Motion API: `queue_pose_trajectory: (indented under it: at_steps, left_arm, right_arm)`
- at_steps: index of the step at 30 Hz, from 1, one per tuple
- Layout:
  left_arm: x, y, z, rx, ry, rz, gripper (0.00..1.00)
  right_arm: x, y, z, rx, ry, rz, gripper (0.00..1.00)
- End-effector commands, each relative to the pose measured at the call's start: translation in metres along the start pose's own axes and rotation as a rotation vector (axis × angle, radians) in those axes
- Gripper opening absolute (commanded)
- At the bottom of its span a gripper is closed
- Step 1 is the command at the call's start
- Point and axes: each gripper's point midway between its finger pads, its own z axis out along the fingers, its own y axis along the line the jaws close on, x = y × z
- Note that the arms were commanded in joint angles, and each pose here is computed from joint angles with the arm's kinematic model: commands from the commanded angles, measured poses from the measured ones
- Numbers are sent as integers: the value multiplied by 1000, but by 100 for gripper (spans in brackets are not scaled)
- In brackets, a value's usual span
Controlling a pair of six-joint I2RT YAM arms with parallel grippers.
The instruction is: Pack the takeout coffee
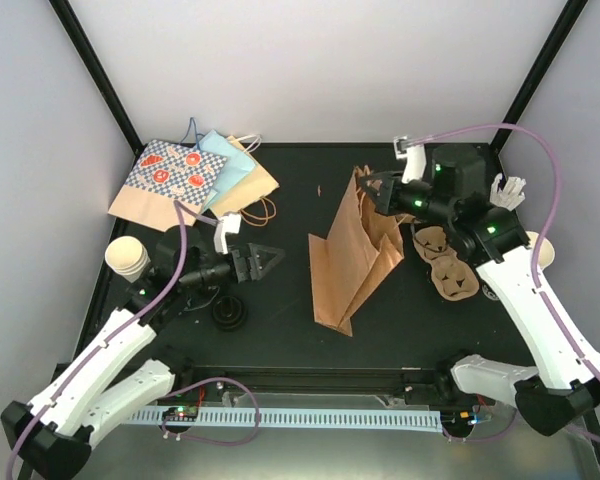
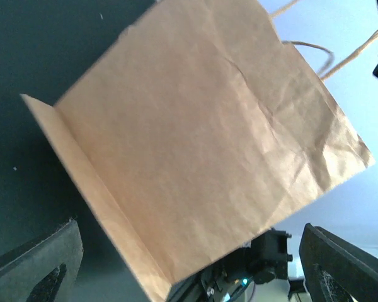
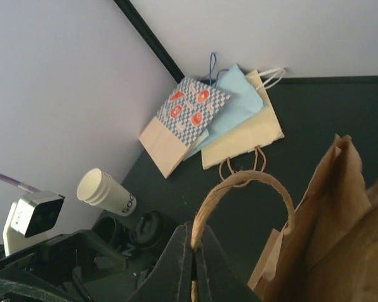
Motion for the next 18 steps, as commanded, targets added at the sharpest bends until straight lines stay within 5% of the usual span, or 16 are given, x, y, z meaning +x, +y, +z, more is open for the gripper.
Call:
queue_pose_trajectory:
  at_steps: [1,18]
  left_arm:
    - [5,-18,12,64,55,0,96]
    - [-8,-49,24,171,23,-50,76]
  right_arm:
    - [9,4,9,77,4,-111,1]
    - [91,50,40,-85,196,-250,2]
